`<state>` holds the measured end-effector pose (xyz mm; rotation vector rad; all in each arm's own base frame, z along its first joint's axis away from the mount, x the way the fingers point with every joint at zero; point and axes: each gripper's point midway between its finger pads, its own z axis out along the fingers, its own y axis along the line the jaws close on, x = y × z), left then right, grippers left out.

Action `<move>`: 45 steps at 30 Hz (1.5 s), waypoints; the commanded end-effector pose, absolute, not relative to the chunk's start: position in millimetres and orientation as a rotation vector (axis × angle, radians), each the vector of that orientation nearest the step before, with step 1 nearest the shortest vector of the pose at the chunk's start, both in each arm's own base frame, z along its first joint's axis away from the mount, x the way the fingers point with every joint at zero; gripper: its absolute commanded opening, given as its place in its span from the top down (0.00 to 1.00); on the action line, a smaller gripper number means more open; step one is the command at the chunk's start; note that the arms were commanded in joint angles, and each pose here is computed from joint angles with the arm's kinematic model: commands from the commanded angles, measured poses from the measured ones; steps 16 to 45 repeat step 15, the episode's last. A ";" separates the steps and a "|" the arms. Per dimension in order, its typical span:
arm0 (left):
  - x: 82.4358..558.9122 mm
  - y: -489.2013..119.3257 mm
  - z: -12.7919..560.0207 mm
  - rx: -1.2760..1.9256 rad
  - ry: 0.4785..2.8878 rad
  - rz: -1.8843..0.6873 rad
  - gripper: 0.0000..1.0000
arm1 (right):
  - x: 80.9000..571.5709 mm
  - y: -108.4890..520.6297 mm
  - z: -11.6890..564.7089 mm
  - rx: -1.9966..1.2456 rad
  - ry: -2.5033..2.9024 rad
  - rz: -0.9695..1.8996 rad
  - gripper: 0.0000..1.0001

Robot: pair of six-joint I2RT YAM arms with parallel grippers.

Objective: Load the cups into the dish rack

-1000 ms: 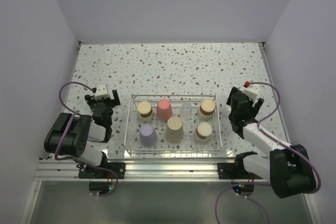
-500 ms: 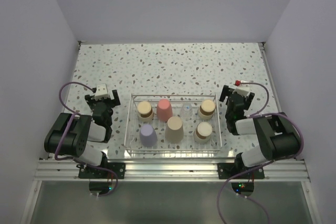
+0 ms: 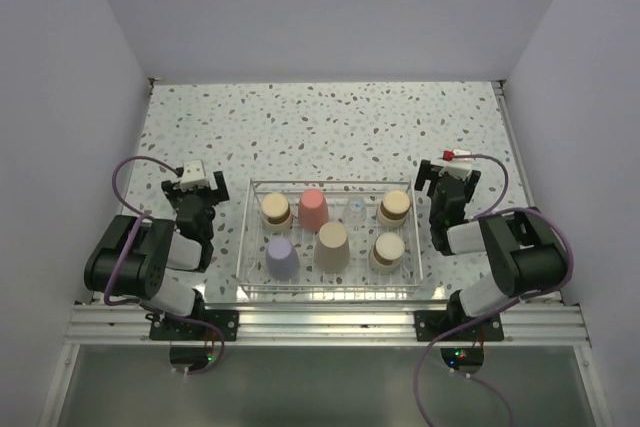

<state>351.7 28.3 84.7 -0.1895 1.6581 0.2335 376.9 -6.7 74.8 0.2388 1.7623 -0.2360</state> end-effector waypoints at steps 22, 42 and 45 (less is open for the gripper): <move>357.6 28.5 115.9 -0.200 1.530 0.217 0.00 | 382.2 -6.6 88.5 0.236 1.713 -0.228 0.02; 357.6 28.5 115.9 -0.200 1.530 0.217 0.00 | 382.2 -6.6 88.5 0.236 1.713 -0.228 0.02; 357.6 28.5 115.9 -0.200 1.530 0.217 0.00 | 382.2 -6.6 88.5 0.236 1.713 -0.228 0.02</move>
